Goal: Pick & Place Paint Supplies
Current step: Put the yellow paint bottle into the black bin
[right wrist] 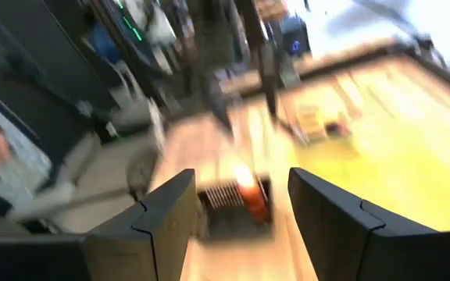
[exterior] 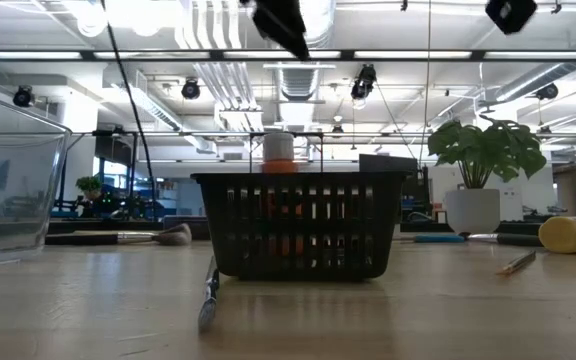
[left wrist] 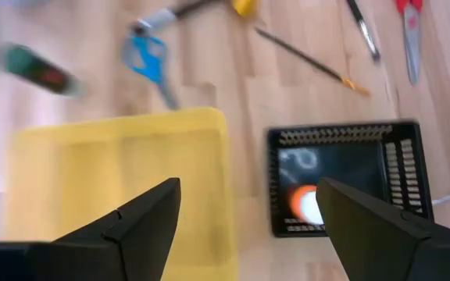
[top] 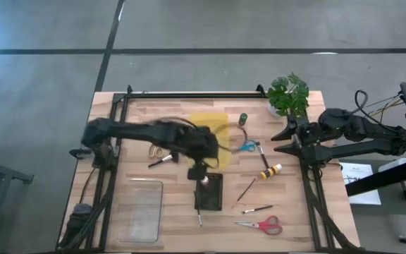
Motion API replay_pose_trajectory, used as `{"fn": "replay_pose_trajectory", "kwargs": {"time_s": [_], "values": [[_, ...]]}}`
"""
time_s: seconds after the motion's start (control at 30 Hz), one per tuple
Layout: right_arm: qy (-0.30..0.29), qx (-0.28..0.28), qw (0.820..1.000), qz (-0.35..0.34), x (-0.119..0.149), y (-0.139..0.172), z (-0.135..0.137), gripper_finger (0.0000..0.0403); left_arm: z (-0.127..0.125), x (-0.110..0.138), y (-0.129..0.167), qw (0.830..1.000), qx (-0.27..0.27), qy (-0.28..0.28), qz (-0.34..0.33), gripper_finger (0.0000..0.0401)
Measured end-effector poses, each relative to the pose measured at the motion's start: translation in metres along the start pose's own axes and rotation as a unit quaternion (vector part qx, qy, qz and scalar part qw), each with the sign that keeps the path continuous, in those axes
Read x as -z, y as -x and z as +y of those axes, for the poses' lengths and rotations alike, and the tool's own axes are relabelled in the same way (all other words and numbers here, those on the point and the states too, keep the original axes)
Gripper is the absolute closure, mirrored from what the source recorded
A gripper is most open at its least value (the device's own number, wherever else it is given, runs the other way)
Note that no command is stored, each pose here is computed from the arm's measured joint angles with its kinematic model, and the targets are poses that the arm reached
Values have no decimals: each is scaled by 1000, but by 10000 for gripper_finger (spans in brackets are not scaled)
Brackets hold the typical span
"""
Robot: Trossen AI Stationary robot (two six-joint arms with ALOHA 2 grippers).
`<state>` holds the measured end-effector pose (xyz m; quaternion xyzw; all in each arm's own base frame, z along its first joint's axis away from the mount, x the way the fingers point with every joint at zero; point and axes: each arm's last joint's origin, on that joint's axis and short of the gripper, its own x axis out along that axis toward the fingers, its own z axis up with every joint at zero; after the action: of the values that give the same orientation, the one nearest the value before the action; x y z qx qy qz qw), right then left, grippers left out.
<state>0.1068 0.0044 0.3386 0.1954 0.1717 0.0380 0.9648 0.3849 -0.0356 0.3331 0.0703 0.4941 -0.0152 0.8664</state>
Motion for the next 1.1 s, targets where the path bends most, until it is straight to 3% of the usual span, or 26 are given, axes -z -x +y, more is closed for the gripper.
{"fn": "replay_pose_trajectory", "kwargs": {"time_s": [0.13, 0.3, 0.37, 0.47, 0.57, 0.87, 1.1], "values": [[-21, 47, 996, 77, 18, -11, -10, 196, 11, 9, 44, 999, -19, 14, -48, 91], [-49, 41, 978, 198, 36, -26, -15, 196, 15, 30, 79, 994, -41, 10, -101, 91], [-60, 54, 958, 274, 46, -32, -19, 196, 15, 39, 84, 992, -44, 6, -119, 91], [-73, 101, 911, 394, 62, -40, -25, 196, 14, 50, 84, 988, -52, -5, -144, 91], [-77, 144, 868, 469, 73, -48, -30, 196, 14, 58, 78, 984, -60, -26, -167, 91], [10, 173, 813, 556, 91, -82, -37, 196, 17, 67, 59, 983, -71, -52, -162, 91], [122, 177, 789, 575, 101, -94, -33, 196, 17, 68, 59, 982, -73, -64, -160, 91]]}}
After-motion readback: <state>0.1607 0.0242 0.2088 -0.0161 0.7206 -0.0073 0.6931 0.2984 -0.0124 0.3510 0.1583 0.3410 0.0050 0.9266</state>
